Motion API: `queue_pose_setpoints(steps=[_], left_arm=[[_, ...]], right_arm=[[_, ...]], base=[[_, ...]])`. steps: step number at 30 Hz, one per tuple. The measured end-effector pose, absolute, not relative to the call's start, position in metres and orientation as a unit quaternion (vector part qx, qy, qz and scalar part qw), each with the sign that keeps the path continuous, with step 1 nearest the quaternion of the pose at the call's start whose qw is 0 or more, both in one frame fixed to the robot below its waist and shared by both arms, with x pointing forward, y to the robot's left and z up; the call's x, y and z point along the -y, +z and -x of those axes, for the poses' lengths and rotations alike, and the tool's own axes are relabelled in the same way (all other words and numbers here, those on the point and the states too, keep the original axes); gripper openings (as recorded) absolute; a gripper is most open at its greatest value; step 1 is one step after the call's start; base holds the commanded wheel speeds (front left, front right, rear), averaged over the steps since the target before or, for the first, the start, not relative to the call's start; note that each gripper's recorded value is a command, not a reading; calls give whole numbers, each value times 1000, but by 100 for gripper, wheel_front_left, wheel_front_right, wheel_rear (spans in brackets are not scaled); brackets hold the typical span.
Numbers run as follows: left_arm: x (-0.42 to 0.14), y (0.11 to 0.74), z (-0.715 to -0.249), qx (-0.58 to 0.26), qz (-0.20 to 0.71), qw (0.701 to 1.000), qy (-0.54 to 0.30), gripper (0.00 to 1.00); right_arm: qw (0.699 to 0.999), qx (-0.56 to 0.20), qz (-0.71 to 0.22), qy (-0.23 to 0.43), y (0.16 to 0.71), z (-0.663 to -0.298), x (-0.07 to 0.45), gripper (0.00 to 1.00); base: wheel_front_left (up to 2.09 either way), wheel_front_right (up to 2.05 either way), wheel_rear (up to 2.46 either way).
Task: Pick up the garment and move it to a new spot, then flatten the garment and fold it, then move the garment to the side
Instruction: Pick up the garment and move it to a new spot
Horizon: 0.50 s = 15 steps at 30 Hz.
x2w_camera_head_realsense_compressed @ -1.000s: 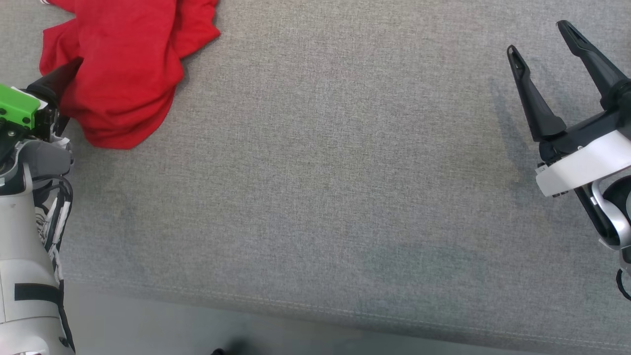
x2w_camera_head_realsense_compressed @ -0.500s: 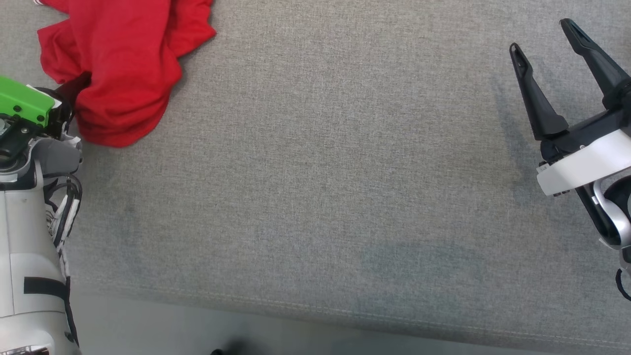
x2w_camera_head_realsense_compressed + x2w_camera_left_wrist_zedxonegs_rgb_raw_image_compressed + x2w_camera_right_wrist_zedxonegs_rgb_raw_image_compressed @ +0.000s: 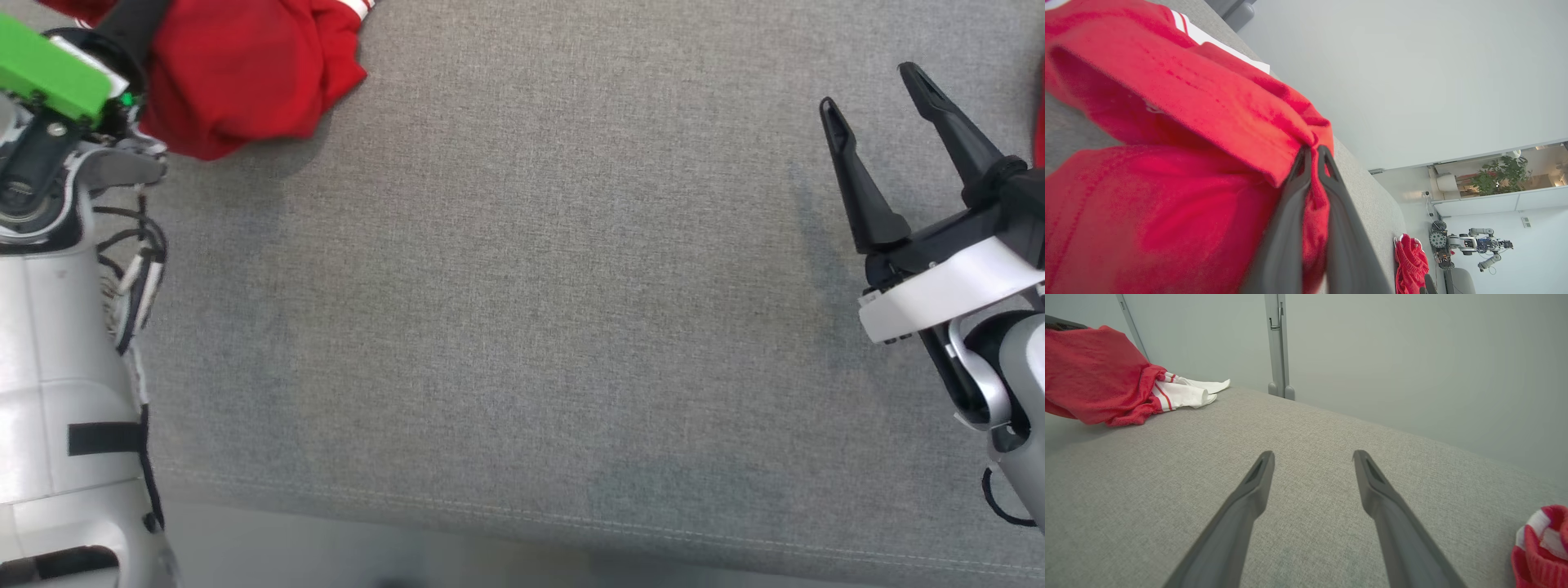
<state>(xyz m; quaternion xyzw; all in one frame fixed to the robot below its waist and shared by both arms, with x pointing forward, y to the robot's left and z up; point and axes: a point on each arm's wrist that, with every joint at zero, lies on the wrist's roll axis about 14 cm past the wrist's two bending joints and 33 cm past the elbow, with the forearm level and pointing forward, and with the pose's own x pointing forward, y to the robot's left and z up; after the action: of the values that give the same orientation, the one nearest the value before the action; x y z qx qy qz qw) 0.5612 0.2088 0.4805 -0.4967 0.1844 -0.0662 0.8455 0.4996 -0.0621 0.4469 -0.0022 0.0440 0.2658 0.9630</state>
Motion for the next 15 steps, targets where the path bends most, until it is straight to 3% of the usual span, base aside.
queue_pose_setpoints(steps=[6, 15], left_arm=[[-143, 506, -548, -201, 479, 839, -160, 0], [-67, 487, -479, -281, 455, 810, -240, 0]], right_arm=[[964, -32, -16, 264, 458, -488, 55, 100], [967, -22, -29, 251, 474, -465, 57, 100]], base=[[0, 0, 0], [0, 0, 0]])
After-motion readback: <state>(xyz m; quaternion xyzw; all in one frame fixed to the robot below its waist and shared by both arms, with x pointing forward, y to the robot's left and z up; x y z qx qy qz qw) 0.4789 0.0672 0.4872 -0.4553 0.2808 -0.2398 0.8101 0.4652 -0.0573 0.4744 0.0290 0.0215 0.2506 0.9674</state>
